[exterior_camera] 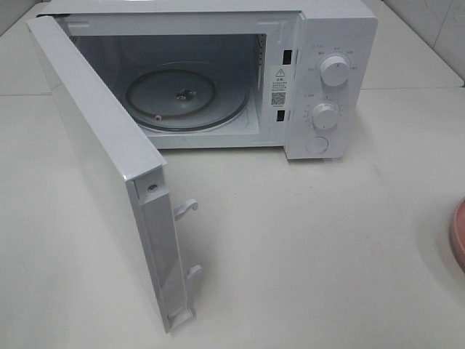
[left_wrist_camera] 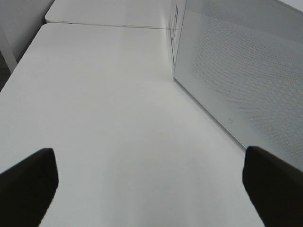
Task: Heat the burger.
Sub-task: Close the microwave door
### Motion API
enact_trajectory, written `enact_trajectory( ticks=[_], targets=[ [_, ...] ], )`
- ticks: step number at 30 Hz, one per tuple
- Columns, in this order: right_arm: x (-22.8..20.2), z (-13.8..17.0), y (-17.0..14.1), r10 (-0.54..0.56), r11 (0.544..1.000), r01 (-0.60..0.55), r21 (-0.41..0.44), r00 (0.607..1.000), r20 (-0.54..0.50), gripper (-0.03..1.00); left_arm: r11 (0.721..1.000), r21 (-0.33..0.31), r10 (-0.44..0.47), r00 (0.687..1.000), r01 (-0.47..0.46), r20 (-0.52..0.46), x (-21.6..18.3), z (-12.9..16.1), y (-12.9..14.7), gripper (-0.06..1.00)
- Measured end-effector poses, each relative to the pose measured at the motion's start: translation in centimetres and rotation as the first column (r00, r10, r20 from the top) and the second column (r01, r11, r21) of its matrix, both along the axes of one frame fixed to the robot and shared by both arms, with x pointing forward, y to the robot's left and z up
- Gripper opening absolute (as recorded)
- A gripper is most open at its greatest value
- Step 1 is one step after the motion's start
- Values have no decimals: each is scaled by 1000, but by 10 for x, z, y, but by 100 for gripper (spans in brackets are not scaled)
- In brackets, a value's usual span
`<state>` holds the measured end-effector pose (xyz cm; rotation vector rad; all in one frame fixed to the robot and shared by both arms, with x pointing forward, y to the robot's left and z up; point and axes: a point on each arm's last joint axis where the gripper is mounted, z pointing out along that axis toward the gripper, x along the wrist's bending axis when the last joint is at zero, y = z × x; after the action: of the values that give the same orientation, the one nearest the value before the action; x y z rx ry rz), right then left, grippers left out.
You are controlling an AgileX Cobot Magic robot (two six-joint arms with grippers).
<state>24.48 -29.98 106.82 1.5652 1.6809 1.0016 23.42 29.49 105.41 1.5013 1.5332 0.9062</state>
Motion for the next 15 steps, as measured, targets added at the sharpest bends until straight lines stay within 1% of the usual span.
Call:
enact_trajectory(
  ticks=[2, 3, 5, 15],
  targets=[
    [-7, -8, 1, -38, 999, 37, 31, 998, 54, 77, 1000, 0, 0, 1000, 0, 0, 0, 0, 0, 98],
    [-7, -8, 1, -38, 999, 37, 31, 998, 54, 77, 1000, 0, 0, 1000, 0, 0, 0, 0, 0, 98],
    [-11, -11, 1, -63, 997, 59, 44, 993, 100, 76, 1000, 0, 0, 1000, 0, 0, 0, 0, 0, 98],
    [-9, -12, 3, -82, 995, 76, 58, 990, 112, 76, 1000, 0, 0, 1000, 0, 0, 0, 0, 0, 98]
  ],
)
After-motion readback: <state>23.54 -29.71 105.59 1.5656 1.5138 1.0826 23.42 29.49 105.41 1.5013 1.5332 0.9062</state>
